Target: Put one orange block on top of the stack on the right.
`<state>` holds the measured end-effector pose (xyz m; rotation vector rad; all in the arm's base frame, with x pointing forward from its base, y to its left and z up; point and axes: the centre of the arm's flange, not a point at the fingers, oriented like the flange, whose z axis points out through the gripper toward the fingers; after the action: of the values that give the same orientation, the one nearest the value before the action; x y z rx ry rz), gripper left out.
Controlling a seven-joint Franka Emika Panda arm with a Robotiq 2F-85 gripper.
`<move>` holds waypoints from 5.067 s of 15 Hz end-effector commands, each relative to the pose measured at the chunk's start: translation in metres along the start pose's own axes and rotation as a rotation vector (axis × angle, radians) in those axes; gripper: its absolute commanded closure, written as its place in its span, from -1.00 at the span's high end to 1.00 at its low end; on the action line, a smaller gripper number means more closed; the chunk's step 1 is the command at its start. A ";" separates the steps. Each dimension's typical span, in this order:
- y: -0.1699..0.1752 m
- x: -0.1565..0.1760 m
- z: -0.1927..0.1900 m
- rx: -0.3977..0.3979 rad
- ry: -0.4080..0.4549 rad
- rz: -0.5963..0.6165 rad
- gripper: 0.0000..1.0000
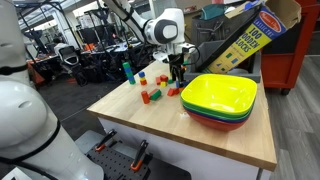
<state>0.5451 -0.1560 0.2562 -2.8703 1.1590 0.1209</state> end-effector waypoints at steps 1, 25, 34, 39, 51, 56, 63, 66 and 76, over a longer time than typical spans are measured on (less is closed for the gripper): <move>0.001 0.011 0.002 0.000 0.014 0.053 1.00; -0.043 -0.029 0.013 0.033 0.016 -0.091 1.00; -0.042 -0.025 -0.015 0.063 0.035 -0.071 1.00; -0.031 -0.013 -0.020 0.034 0.049 -0.141 1.00; -0.020 0.005 0.006 -0.004 -0.034 -0.361 1.00; -0.023 0.008 0.015 -0.032 -0.041 -0.419 1.00; -0.017 0.005 0.020 -0.102 -0.040 -0.499 0.17; -0.017 0.002 0.016 -0.100 -0.039 -0.518 -0.28; -0.019 -0.009 0.000 -0.137 -0.017 -0.578 -0.85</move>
<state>0.5604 -0.1338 0.2412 -3.1594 0.3372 0.1902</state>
